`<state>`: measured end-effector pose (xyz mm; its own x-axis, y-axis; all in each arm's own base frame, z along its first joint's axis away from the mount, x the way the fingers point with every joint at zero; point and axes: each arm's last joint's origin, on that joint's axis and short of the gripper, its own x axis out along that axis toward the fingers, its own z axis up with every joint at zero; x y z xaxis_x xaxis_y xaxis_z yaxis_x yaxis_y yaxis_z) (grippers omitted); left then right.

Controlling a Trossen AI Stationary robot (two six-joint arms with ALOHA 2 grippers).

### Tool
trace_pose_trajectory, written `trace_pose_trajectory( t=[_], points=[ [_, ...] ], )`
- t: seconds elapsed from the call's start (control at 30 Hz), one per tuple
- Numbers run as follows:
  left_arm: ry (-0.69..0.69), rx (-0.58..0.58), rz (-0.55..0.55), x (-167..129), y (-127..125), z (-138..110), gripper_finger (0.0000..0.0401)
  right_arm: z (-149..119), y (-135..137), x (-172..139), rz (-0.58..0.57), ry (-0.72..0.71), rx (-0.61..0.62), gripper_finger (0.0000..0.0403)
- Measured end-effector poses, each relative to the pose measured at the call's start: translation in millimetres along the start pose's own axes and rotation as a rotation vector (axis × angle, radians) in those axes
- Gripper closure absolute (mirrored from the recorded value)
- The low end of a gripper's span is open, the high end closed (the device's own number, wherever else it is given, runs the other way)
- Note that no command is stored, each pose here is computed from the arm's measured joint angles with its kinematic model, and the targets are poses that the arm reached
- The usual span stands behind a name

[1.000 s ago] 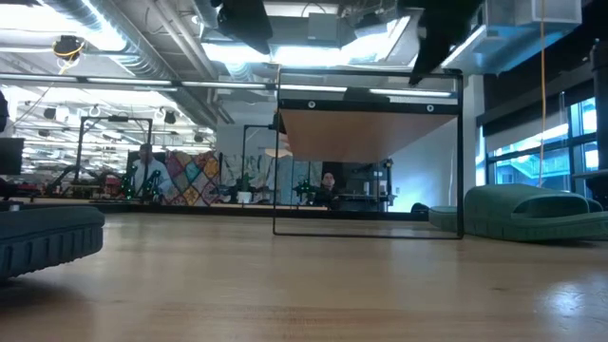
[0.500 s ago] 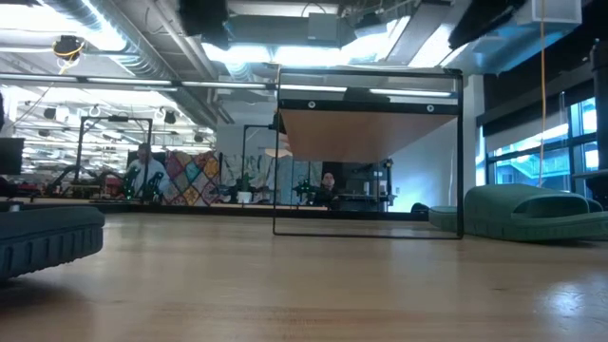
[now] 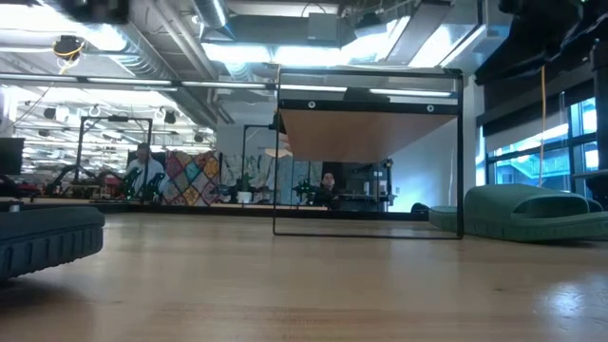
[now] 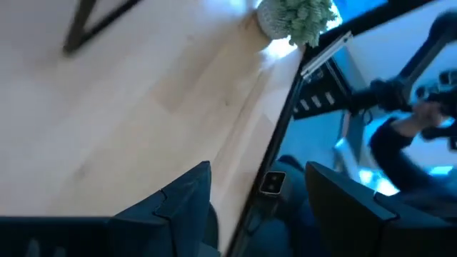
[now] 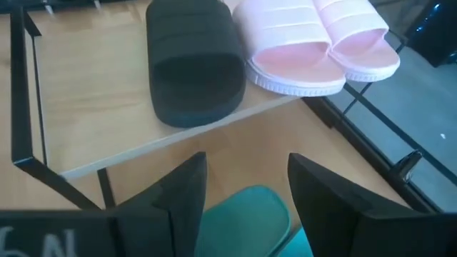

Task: Pick and place slides into the shelf
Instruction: Put the black slide on the shelf

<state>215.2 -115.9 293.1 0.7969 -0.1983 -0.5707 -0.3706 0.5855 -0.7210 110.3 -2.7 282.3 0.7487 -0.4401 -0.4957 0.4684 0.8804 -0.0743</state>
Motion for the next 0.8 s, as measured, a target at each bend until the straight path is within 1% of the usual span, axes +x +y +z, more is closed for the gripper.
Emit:
trace_pose_trajectory(
  t=[0.13,0.2,0.3,0.5,0.73,0.8],
  points=[
    [-0.060,-0.146,0.013,13,15,-38,0.0185,-3,-3,-3,0.007,-0.022,0.024,0.0205],
    [-0.063,-0.234,0.025,19,22,-55,0.0185,-2,-4,-5,0.010,-0.034,0.021,0.0205],
    [-0.024,-0.364,0.038,25,26,-80,0.0185,-2,-5,-6,0.013,-0.046,-0.007,0.0205],
    [-0.016,-0.531,0.071,34,25,-114,0.0185,-2,-5,-7,0.014,-0.045,-0.012,0.0205],
    [-0.003,-0.608,0.152,50,34,-139,0.0185,-2,-5,-7,0.014,-0.044,-0.014,0.0205],
    [0.005,-0.631,0.155,51,35,-144,0.0185,-2,-5,-7,0.014,-0.044,-0.014,0.0205]
  ],
)
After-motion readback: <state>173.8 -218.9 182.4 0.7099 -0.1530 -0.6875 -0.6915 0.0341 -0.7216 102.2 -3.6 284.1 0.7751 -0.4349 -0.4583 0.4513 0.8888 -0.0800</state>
